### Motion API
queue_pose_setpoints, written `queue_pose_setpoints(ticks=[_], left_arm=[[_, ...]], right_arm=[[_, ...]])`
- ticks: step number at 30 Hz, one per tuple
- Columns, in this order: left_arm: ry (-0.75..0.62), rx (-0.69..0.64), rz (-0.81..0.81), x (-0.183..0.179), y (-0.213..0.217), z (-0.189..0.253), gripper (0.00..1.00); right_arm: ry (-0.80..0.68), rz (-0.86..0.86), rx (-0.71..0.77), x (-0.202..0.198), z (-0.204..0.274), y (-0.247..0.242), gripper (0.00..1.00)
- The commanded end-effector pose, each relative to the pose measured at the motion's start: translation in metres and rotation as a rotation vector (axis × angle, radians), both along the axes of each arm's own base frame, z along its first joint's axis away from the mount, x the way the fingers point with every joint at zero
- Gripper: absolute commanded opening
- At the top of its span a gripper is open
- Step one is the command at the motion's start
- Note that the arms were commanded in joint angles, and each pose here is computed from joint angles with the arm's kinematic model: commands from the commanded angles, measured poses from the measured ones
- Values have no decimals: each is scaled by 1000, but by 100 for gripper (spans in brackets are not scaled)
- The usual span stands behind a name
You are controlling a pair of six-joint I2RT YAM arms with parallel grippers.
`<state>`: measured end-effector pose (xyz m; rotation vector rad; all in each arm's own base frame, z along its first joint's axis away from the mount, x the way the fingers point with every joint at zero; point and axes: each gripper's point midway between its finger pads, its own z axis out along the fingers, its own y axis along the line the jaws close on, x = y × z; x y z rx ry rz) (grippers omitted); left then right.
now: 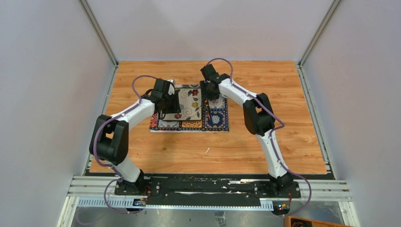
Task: Set the dinner table for one person
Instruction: Place the knife on the napkin.
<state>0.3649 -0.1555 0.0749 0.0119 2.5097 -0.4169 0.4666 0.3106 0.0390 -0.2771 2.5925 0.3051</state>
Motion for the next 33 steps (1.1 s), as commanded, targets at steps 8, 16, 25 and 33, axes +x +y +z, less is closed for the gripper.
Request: queue_pose_setpoints(ticks=[8,16,25,33], left_arm=[[-15,-11,-14,7,-7,5,45],[-12,-11,-14,7,-7,4,45],[-11,-11,-15,7,-7,4,45],[-9,-11,-16,6,-7,3,45]], right_arm=[[52,30,30,-10,-3,8,52],[53,28,25,-10,-5,8,52],[52,24,9,-10,-8,5,15],[54,29,9,-11,-7,6,10]])
